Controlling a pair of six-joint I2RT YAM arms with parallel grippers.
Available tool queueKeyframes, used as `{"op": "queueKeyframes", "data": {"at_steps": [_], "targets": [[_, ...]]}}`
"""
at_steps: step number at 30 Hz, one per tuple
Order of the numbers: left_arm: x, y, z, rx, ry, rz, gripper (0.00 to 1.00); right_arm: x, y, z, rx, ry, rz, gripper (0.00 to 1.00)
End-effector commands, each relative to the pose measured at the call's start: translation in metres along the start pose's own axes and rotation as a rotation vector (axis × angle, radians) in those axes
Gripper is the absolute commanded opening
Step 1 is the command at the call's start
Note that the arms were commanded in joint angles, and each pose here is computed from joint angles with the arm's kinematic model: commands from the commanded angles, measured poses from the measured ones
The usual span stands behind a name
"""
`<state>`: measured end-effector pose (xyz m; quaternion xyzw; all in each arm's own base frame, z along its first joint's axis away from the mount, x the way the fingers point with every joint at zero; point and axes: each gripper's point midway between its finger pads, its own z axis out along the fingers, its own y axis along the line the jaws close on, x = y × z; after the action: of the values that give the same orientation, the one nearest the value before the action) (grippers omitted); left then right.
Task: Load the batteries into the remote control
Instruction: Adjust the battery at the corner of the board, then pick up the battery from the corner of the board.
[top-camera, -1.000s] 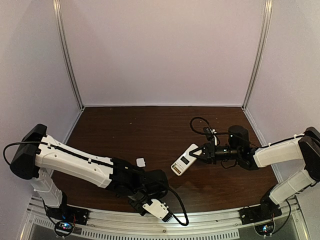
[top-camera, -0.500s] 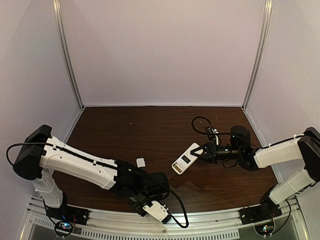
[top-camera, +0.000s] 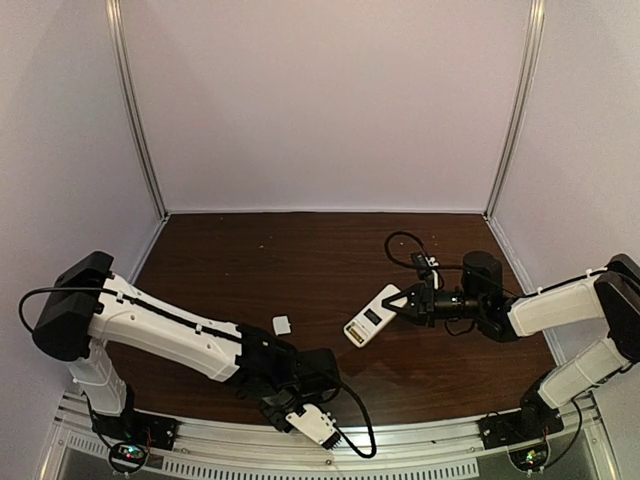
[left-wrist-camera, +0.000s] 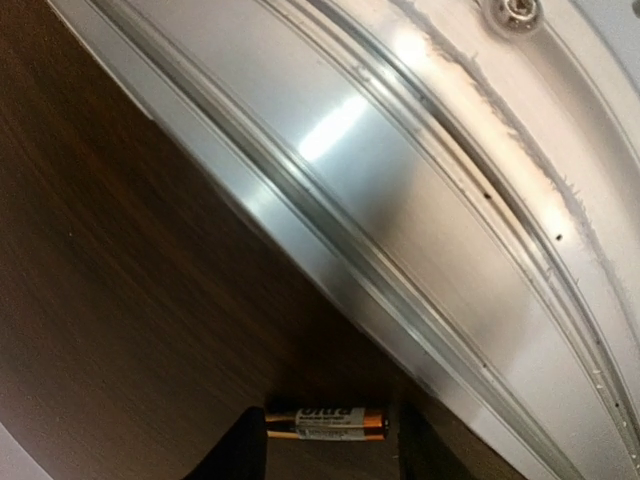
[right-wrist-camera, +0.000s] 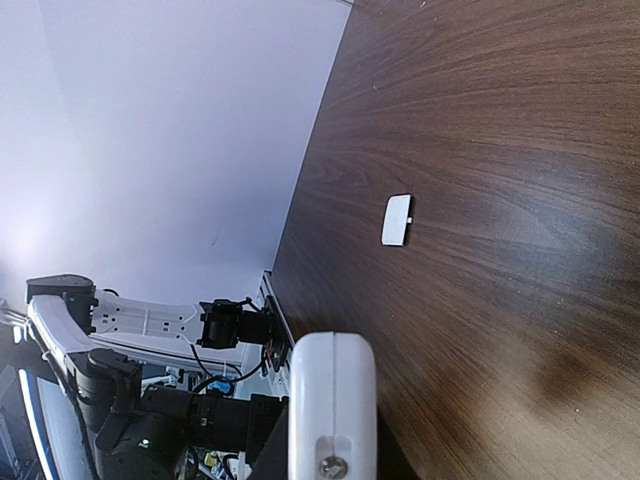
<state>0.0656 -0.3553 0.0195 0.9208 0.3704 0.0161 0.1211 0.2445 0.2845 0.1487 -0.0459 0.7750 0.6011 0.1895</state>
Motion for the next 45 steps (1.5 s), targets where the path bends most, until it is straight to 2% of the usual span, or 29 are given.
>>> {"op": "queueKeyframes", "data": {"at_steps": [1,12,20,26,33,45], "targets": [[0.008,0.002,0.006,0.012,0.002,-0.022,0.45,0.000,0.002,-0.002,-0.024,-0.005,-0.004,0.00],[0.019,0.037,0.014,-0.010,-0.013,-0.124,0.37,0.000,0.001,-0.003,-0.027,-0.008,0.002,0.00],[-0.003,0.023,0.009,0.031,-0.067,-0.070,0.26,-0.001,-0.001,-0.003,-0.026,-0.008,0.006,0.00],[-0.013,0.013,0.019,0.065,-0.053,-0.068,0.35,-0.001,0.000,-0.004,-0.033,-0.009,0.008,0.00],[-0.021,0.003,0.022,0.091,-0.043,-0.018,0.40,-0.001,0.002,-0.006,-0.035,-0.011,0.006,0.00],[-0.018,0.004,0.029,0.121,-0.005,-0.103,0.15,0.002,0.001,-0.007,-0.025,-0.003,0.005,0.00]]}}
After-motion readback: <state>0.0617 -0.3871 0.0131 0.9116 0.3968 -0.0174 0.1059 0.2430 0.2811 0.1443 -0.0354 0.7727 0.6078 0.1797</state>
